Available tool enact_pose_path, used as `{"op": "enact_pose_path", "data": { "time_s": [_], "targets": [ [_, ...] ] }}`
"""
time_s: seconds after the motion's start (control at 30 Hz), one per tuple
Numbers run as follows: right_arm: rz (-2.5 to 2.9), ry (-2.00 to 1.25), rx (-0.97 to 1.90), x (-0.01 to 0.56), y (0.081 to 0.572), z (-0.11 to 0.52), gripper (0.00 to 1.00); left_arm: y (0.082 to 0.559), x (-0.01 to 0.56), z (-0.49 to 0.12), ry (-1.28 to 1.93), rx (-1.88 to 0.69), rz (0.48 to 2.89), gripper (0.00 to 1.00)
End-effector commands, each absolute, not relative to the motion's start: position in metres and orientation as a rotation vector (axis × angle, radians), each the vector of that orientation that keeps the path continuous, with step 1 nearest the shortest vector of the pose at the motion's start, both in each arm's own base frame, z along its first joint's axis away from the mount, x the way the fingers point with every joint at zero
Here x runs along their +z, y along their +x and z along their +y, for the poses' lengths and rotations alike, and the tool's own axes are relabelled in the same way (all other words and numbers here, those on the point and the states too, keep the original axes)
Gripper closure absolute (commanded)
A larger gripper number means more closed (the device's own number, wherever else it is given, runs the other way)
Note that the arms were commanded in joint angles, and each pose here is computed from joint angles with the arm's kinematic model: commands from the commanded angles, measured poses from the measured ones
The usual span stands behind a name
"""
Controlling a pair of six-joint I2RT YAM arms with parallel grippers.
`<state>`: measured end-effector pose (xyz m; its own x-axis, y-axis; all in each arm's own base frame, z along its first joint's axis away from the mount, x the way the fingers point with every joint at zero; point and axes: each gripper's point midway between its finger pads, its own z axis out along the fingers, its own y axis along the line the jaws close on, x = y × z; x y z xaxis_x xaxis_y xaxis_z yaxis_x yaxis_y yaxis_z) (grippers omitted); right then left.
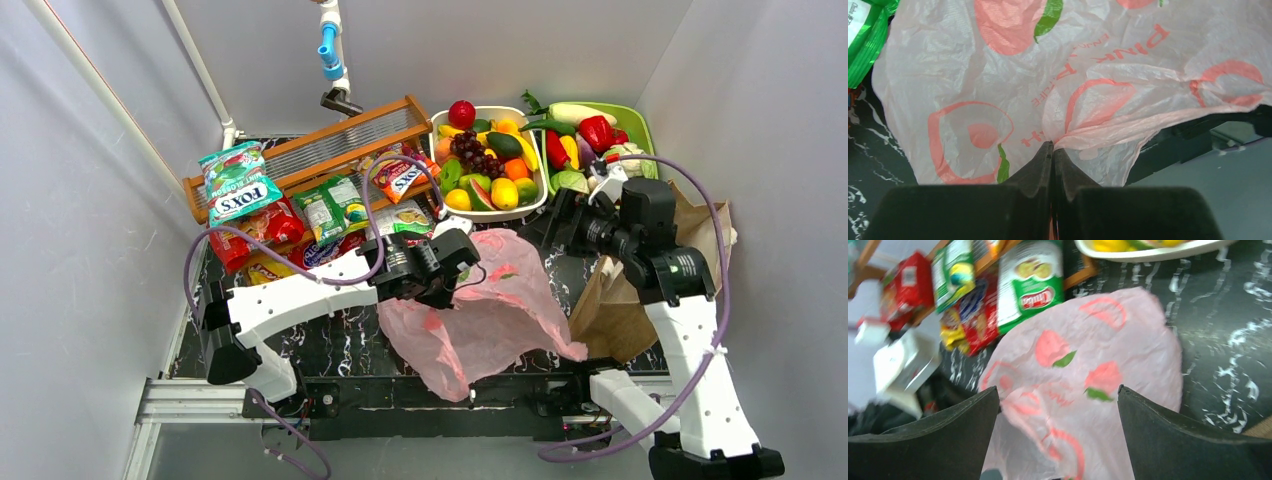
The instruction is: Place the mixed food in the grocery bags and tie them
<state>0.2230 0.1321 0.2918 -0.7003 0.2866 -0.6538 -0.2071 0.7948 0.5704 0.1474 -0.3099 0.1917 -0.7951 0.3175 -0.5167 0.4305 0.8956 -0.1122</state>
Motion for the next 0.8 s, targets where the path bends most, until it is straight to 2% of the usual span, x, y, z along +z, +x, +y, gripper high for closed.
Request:
{"op": "enact_pose_path", "data": {
  "time_s": [0.0,0.33,0.53,0.77],
  "targets": [
    [2.102,-0.240,1.023,0.317,0.175,0.158,0.05,0.156,0.209,-0.325,0.458,-0.407,2.573,1.00],
    [2.127,-0.450,1.120,0.283,0.130,0.172,0.05,0.167,0.227,-0.329,0.445,-0.461,2.567,1.00],
    [2.188,-0.473,1.007,0.261,0.142,0.170,0.02,0.161,0.235,-0.329,0.483,-0.529,2.545,1.00],
    [2.275,-0.605,0.699,0.233,0.152,0.168,0.02,0.156,0.241,-0.323,0.512,-0.553,2.530,1.00]
  ]
}}
